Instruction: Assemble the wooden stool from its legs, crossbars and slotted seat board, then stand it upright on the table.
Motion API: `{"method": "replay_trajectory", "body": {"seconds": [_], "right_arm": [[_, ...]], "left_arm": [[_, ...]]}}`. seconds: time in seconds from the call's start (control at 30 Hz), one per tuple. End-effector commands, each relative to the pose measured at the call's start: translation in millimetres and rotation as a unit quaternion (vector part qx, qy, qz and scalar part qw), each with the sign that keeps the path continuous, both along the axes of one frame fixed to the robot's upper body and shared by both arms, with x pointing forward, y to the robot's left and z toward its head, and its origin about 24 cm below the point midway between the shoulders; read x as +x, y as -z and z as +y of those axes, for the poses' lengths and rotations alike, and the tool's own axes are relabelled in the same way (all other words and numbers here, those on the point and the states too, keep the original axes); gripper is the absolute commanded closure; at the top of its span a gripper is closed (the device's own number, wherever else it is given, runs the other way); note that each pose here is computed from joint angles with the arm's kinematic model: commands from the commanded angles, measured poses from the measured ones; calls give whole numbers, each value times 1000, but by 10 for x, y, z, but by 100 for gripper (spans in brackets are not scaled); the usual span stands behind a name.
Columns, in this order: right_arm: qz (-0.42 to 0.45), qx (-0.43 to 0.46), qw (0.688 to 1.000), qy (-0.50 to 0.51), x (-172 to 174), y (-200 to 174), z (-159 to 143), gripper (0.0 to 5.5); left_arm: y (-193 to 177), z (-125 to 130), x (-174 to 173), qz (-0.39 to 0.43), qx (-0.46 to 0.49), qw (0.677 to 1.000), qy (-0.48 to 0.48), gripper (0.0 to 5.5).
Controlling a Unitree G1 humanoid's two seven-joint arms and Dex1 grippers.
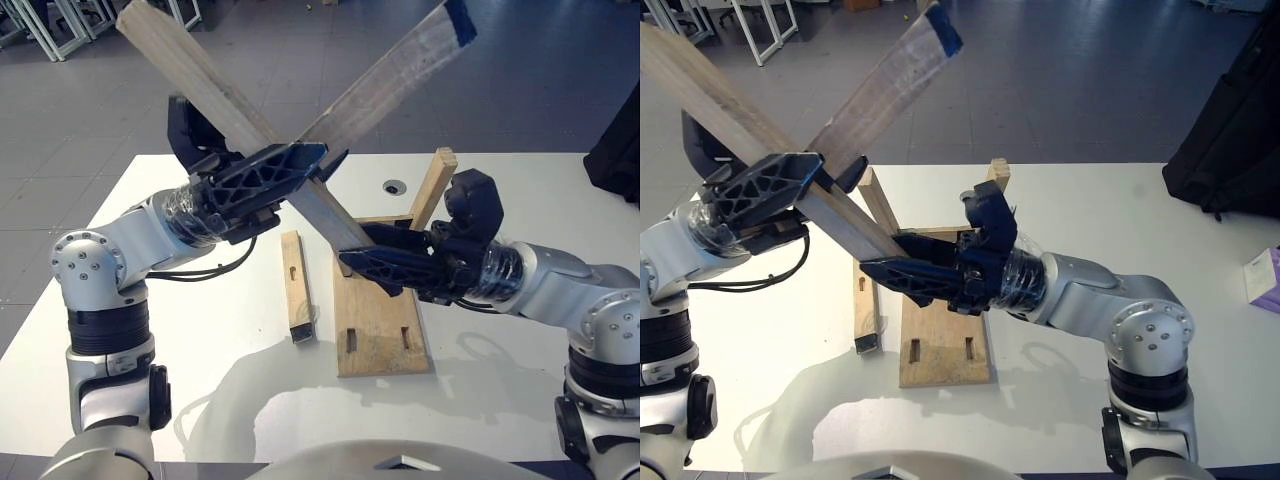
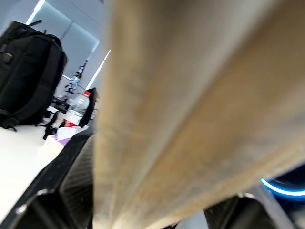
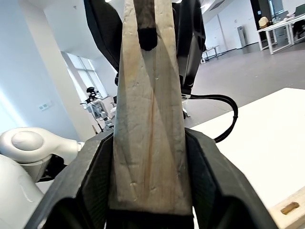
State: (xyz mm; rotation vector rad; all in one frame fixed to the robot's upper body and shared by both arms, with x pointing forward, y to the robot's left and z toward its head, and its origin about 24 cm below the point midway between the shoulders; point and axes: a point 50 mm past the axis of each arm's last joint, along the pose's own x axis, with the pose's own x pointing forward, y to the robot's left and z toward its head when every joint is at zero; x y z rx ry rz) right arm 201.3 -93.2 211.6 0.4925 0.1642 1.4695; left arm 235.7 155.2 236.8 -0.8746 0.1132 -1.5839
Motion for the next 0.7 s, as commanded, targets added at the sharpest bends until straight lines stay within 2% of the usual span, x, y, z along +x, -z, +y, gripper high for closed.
{"method": "replay_trajectory", "body": {"seconds": [0.03, 0.1, 0.13, 0.27, 0.37, 0.47, 0.7], "right_arm": [[1, -19, 999, 41, 75, 39, -25, 349], [11, -9, 999, 50, 96, 30, -48, 349], [15, -4, 999, 48, 95, 20, -60, 312], [17, 9, 999, 45, 80, -60, -147, 231], [11, 5, 998, 66, 112, -96, -255, 184], [11, -19, 995, 93, 138, -48, -365, 130], [30, -67, 986, 153, 145, 225, -487, 1]], "left_arm": [[-20, -9, -72, -13, 6, 999, 29, 296], [-35, 12, -59, -22, 0, 1000, 21, 301], [-36, 24, -53, -24, -1, 1000, 18, 303], [-11, 152, -4, -31, 1, 999, -20, 318], [44, 263, 55, -28, 15, 998, -61, 345], [97, 340, 61, -46, 31, 993, -104, 346], [263, 186, -20, -77, 77, 978, -175, 346]]}}
